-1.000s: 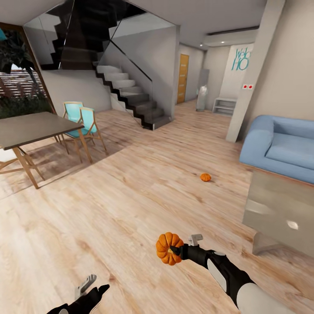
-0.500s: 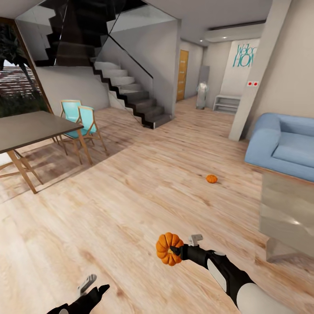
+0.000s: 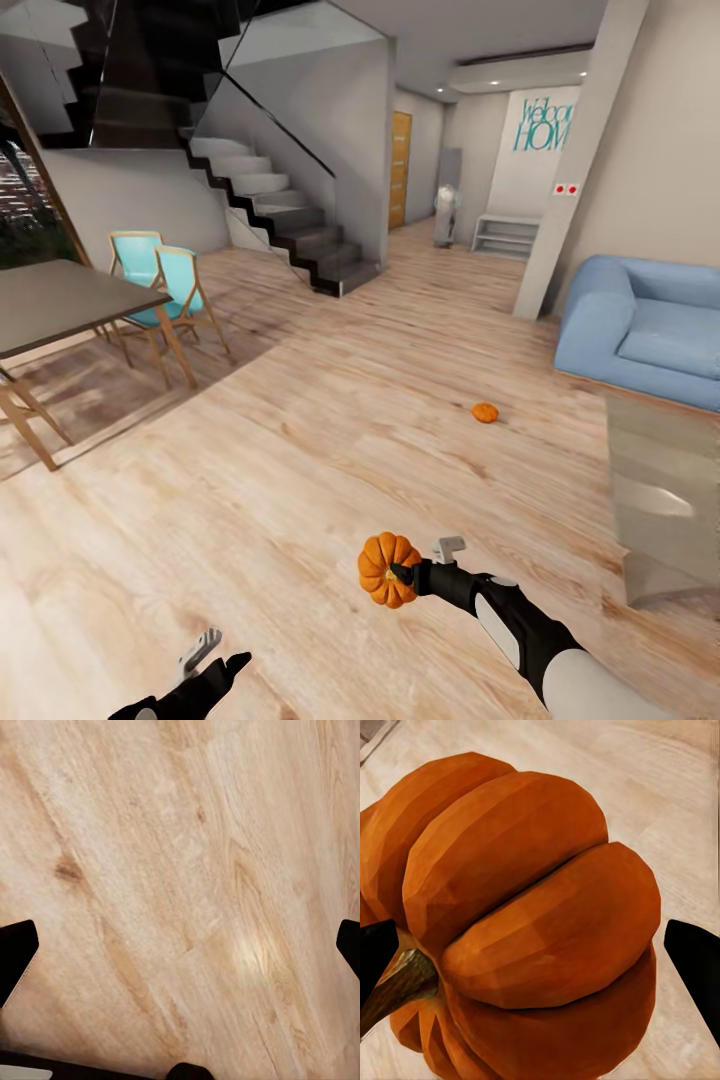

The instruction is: Place each of the two pumpkins and all three candles from the living room inside a cabinet in the living room (use any cabinet), then make sure every cabinet is closed, and position the cauldron so it is next to a table in the living room.

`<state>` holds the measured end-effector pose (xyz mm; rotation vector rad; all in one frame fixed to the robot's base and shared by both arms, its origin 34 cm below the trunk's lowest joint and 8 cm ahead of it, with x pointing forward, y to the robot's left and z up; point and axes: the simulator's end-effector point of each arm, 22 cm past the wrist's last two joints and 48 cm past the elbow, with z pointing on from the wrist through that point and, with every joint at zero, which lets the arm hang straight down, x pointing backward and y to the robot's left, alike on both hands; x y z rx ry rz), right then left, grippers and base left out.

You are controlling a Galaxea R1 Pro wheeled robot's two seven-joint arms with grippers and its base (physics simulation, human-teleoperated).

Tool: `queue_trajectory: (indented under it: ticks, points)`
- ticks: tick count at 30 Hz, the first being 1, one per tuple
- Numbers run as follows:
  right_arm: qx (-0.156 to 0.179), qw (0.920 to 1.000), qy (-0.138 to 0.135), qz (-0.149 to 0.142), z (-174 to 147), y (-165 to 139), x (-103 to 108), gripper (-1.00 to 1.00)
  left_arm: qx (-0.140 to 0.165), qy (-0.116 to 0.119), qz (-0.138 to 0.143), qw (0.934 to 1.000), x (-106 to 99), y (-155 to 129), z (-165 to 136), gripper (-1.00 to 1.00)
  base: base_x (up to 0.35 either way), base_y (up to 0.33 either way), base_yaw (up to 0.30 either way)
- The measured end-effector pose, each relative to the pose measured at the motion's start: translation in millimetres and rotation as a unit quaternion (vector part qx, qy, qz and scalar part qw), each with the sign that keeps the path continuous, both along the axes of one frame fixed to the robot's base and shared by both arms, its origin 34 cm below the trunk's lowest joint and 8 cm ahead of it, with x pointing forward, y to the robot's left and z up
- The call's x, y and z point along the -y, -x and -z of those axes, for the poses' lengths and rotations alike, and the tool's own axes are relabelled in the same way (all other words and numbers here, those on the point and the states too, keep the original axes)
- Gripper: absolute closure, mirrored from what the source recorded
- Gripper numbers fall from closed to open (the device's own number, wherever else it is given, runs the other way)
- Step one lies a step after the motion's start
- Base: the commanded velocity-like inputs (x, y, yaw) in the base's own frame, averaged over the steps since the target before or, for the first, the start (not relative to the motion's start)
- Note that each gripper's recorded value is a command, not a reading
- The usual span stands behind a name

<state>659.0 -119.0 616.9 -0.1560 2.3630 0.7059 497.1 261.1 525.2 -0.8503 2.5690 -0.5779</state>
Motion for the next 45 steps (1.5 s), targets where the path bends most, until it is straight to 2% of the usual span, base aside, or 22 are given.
queue_trajectory:
  ticks: [45]
  points:
    - [-0.015,0.9999,0.000,0.001,15,7,0,1.00,-0.014,0.000,-0.001,0.9999,0,9,10,-1.00,0.262,0.239,-0.254]
